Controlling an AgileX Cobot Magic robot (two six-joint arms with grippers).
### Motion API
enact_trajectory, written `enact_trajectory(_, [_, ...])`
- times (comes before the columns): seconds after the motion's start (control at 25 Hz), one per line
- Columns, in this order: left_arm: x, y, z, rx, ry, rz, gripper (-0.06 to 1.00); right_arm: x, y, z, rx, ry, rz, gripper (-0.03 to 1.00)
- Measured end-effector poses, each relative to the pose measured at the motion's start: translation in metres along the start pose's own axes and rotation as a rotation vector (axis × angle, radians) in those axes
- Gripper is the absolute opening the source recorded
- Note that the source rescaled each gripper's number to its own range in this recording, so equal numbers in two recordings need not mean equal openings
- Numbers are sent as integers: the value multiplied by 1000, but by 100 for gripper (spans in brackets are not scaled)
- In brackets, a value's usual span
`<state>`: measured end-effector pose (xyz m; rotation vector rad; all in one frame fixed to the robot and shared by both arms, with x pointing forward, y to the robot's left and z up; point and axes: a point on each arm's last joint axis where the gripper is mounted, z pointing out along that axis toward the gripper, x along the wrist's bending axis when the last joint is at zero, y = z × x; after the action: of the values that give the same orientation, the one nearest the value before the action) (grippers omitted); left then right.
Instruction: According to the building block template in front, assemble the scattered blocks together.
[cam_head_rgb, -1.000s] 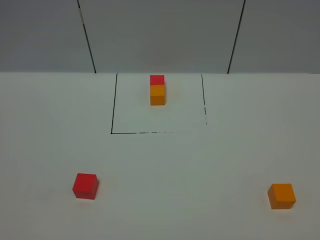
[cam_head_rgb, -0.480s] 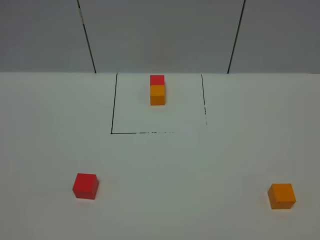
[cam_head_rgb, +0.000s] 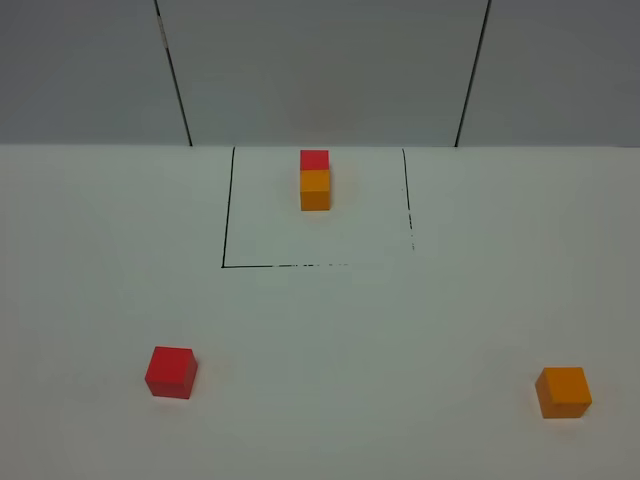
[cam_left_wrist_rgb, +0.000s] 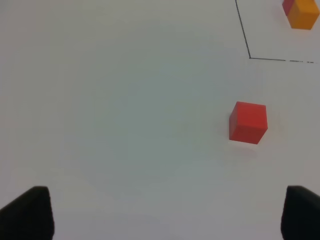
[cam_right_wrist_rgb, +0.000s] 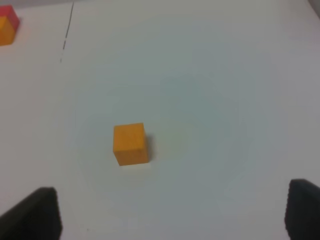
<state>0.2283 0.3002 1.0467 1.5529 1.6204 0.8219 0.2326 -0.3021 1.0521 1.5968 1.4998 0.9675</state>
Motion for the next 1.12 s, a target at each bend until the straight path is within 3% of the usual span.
enact_trajectory(1.12, [0,0,0,0,0,0,98,0,0,0,0,0,0,79])
